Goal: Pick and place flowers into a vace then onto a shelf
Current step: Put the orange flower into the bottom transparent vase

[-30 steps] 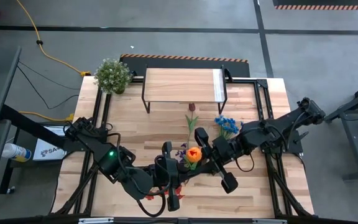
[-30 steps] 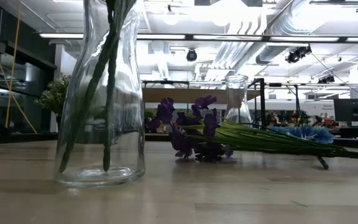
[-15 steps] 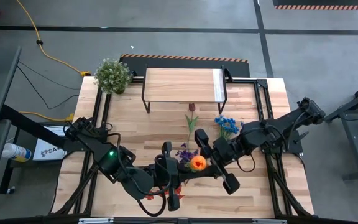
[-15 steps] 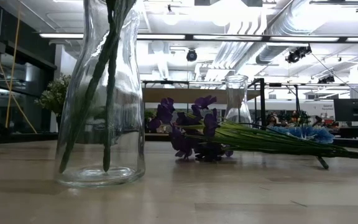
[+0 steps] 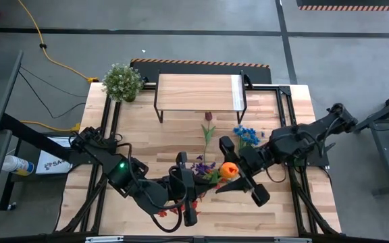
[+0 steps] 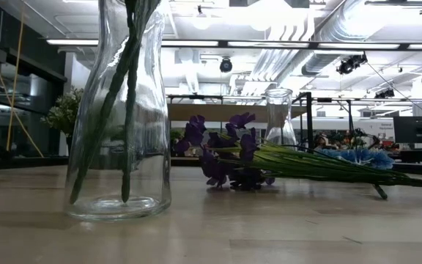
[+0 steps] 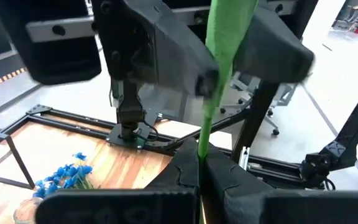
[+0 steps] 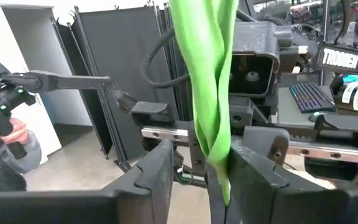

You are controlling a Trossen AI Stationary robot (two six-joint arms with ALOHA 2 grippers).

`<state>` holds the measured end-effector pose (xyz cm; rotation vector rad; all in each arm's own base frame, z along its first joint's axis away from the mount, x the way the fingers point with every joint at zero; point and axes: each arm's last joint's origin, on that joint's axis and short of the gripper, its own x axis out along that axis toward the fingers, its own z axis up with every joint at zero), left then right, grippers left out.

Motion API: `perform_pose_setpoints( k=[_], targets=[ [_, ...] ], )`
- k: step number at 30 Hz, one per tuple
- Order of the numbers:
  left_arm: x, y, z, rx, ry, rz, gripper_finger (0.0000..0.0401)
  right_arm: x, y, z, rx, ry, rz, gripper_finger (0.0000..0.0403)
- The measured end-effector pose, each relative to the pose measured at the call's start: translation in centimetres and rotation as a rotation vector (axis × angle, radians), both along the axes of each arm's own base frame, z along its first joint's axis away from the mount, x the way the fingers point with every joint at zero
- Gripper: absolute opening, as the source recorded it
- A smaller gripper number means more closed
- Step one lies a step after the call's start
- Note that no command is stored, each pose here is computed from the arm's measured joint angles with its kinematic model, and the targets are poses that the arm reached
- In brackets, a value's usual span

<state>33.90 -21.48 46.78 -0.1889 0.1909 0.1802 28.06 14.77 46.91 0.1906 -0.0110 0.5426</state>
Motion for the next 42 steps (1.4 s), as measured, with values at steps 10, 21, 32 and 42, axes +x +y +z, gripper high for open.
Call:
perform_pose_setpoints(
  k=[10, 21, 32, 42],
  targets=[
    [-0.5, 0.2, 0.5, 0.008, -0.019, 0.034, 0.003, -1.5, -0.7, 0.3, -0.029, 0.055, 0.016, 0.0145],
    [-4.6, -0.5, 4.2, 0.062, -0.145, 0.062, 0.003, -2.4, -1.2, 0.2, -0.054, 0.106, 0.005, 0.0143],
    [-12.3, -6.5, 4.2, 0.108, -0.172, 0.308, 0.003, -2.6, -1.3, 0.0, -0.071, 0.129, 0.003, 0.0143],
    [-13.3, -10.5, 1.1, 0.099, -0.185, 0.332, 0.003, -2.6, -1.4, 0.0, -0.073, 0.128, -0.008, 0.0142]
  ],
)
